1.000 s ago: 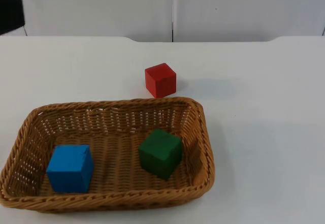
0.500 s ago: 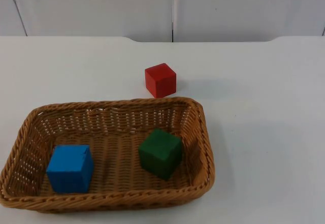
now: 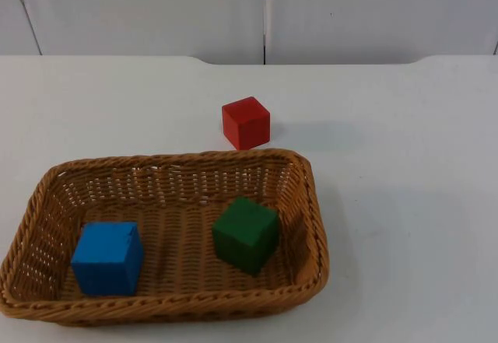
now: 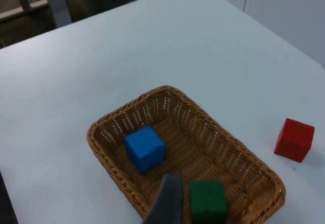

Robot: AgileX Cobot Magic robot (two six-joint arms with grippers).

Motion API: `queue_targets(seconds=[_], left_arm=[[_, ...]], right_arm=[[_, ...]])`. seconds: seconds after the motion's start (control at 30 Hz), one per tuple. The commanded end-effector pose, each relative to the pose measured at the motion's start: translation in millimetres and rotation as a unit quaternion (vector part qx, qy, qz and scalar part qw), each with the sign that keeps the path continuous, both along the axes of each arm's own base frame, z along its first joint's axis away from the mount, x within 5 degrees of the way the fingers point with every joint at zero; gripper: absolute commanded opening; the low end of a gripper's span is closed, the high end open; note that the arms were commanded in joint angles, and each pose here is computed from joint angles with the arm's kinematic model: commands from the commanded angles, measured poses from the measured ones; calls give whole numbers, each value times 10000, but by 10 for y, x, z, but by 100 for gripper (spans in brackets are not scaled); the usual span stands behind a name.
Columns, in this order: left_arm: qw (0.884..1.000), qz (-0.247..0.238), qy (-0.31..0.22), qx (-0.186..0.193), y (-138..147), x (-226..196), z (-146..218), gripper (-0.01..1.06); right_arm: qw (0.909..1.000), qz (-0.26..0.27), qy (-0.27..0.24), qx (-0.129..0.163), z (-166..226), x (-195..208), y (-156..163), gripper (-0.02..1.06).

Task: Pick up one cube with each hand and place exactly two cubes into the same basket, leaving the remaining cube outside.

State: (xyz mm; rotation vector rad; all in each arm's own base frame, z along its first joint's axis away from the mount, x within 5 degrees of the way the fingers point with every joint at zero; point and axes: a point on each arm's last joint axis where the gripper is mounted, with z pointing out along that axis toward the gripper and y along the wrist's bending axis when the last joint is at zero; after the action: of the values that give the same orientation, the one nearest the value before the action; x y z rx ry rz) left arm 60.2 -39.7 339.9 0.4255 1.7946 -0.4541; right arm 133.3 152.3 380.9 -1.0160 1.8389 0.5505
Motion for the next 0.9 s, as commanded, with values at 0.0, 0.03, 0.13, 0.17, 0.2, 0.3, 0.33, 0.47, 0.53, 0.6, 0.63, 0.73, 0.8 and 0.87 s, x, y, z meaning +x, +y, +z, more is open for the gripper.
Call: queue_targets(seconds=[0.0, 0.03, 0.13, 0.17, 0.2, 0.3, 0.33, 0.47, 0.53, 0.6, 0.63, 0.73, 0.8, 0.87], left_arm=[[9999, -24, -124, 55, 38, -79, 22, 73], [9999, -35, -123, 89, 57, -119, 14, 73], [9998, -59, -110, 147, 90, -194, -5, 73], [9997, -67, -70, 207, 104, -222, -21, 73], [9996, -70, -51, 263, 120, -253, -35, 73], [9995, -92, -26, 300, 145, -312, -54, 73], [9995, -101, -26, 305, 155, -337, -60, 73], [9992, -148, 64, 365, 196, -440, -105, 73], [9991, -157, 114, 373, 205, -464, -119, 73], [9988, -168, 227, 412, 226, -512, -153, 73], [9987, -151, 238, 416, 235, -524, -159, 73], [9986, -84, 265, 458, 276, -580, -188, 73], [9985, 15, 305, 456, 313, -620, -212, 73], [9976, 174, 409, 531, 360, -652, -249, 73]], right_arm=[[9998, -7, -137, 134, 25, -89, -84, 75], [9997, -7, -168, 165, 23, -128, -123, 75], [9995, -10, -223, 222, 10, -198, -194, 75], [9994, -10, -244, 243, -2, -233, -229, 75], [9993, -10, -271, 270, -8, -266, -263, 75], [9992, -10, -279, 278, -52, -317, -314, 75], [9992, -10, -290, 289, -72, -345, -343, 75], [9991, -64, -209, 376, -169, -447, -445, 75], [9990, -70, -199, 383, -201, -473, -470, 75], [9990, -75, -195, 393, -266, -524, -523, 75], [9989, -72, -206, 404, -271, -540, -538, 75], [9989, -52, -216, 411, -326, -618, -612, 75], [9985, -38, -274, 478, -329, -688, -679, 75], [9977, -70, -312, 595, -349, -749, -743, 75]])
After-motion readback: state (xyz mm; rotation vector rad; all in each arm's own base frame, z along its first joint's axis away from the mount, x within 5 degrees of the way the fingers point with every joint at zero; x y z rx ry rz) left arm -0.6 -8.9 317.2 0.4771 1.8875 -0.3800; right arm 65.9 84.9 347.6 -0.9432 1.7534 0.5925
